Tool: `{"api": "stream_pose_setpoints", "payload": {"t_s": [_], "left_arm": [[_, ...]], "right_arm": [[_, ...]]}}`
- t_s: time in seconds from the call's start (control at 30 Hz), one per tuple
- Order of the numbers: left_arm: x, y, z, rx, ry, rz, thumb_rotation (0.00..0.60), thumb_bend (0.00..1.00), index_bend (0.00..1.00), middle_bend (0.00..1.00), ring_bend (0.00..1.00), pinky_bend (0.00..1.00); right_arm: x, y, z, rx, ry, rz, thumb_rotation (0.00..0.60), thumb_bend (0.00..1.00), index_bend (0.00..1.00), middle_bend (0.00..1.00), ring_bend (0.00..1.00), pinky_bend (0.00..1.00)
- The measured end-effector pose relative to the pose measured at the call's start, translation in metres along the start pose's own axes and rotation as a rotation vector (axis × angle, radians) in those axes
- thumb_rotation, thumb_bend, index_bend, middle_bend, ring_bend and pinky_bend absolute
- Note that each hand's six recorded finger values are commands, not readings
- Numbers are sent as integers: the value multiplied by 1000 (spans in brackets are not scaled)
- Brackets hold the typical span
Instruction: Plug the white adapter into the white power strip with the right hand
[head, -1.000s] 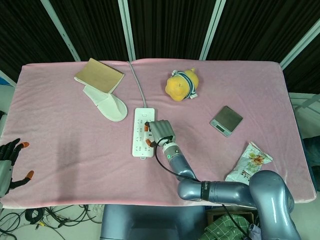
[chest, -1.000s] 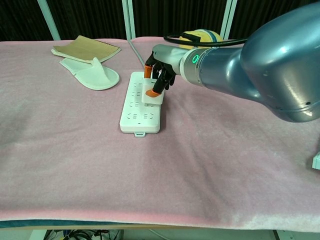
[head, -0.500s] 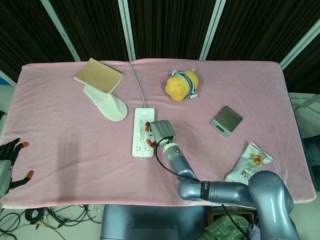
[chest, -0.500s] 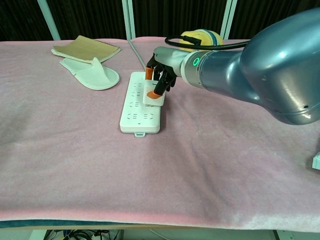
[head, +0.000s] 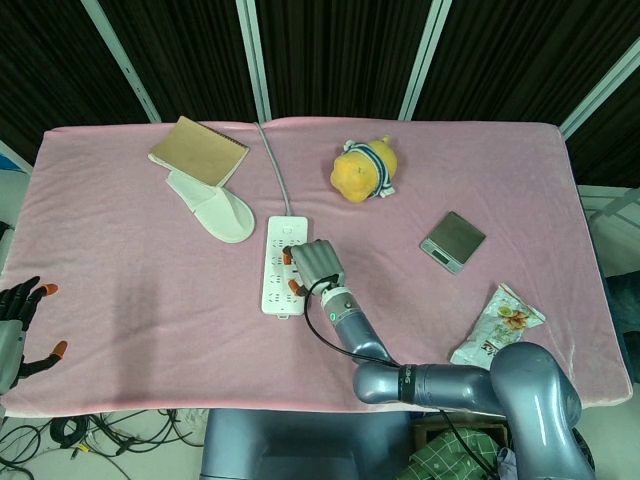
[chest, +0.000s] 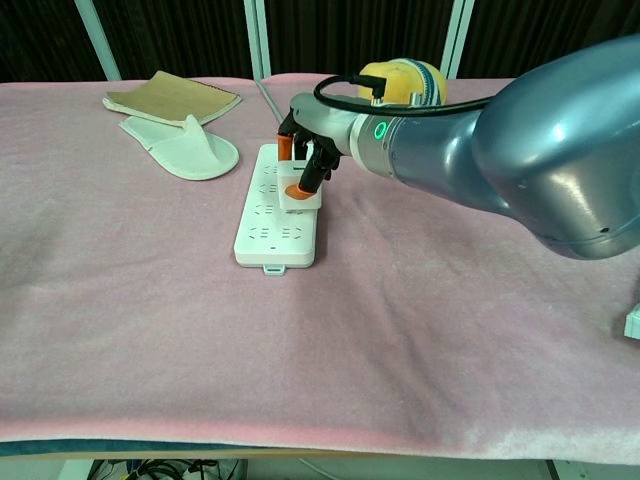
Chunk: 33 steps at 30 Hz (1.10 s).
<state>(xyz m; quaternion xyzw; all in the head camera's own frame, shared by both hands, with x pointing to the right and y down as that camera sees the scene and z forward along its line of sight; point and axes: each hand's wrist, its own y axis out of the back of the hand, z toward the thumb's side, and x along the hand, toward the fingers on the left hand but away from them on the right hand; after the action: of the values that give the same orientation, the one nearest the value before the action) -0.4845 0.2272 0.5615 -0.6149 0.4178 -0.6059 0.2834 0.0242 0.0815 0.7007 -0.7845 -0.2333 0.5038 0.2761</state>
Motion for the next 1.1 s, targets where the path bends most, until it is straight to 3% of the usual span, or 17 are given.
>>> {"api": "stream_pose_setpoints", "payload": {"t_s": [1.1], "left_arm": [[0, 0, 0, 2, 5, -7, 600, 279, 130, 22, 0, 0]], "right_arm": [[-5, -15, -1, 54, -23, 28, 600, 289, 843, 705, 653, 401]]}}
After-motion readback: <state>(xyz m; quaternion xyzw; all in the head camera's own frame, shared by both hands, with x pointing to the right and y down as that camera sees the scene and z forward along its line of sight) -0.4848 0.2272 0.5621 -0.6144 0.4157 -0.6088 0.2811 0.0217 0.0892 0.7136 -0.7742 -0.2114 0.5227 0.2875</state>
